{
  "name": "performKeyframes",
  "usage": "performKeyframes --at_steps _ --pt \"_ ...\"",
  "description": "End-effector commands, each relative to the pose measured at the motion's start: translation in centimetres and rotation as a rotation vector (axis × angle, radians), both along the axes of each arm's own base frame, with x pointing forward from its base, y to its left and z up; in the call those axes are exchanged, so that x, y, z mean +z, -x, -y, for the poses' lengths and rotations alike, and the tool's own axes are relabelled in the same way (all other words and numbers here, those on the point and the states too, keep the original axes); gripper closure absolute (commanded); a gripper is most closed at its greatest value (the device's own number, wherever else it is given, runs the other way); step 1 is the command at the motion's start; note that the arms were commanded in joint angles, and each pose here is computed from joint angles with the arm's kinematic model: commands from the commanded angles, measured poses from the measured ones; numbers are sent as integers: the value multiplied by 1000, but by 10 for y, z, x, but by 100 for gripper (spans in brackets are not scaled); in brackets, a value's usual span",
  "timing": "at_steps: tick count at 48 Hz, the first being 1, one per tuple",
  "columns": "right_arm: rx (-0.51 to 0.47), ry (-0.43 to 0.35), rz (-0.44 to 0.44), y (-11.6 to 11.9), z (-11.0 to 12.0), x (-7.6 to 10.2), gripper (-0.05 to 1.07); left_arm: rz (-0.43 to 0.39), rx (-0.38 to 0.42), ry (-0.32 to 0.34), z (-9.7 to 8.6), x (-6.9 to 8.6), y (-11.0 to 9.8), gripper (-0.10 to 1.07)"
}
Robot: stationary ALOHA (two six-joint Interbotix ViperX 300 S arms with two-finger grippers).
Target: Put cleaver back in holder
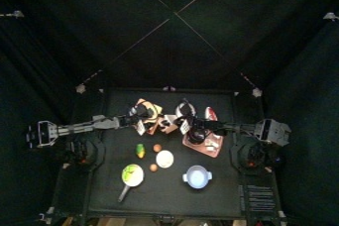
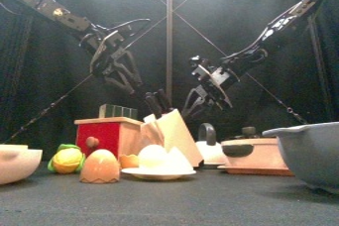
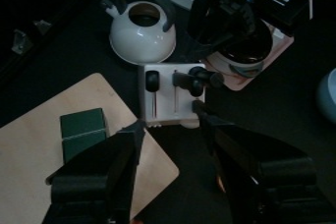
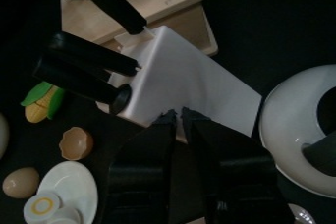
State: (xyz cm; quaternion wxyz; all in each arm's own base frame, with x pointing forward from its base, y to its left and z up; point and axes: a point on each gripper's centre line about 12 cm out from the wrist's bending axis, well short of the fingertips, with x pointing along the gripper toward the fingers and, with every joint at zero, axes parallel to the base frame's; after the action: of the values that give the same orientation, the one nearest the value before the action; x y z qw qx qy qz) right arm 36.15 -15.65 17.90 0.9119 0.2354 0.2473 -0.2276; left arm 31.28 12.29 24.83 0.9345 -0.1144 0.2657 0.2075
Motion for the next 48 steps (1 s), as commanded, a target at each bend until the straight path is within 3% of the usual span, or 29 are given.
performKeyframes --at_steps 1,21,31,39,48 --pt "2 14 39 -4 1 14 46 49 0 -21 -2 16 -2 11" --pt "-15 30 34 8 -3 28 46 97 -5 -39 8 29 20 11" --pt "-10 33 21 23 -17 32 46 177 -22 -70 16 36 35 11" --pt "41 12 39 29 -45 36 46 181 -78 -73 34 19 43 11" --pt "265 37 8 12 -114 28 45 212 -222 -73 73 6 49 11"
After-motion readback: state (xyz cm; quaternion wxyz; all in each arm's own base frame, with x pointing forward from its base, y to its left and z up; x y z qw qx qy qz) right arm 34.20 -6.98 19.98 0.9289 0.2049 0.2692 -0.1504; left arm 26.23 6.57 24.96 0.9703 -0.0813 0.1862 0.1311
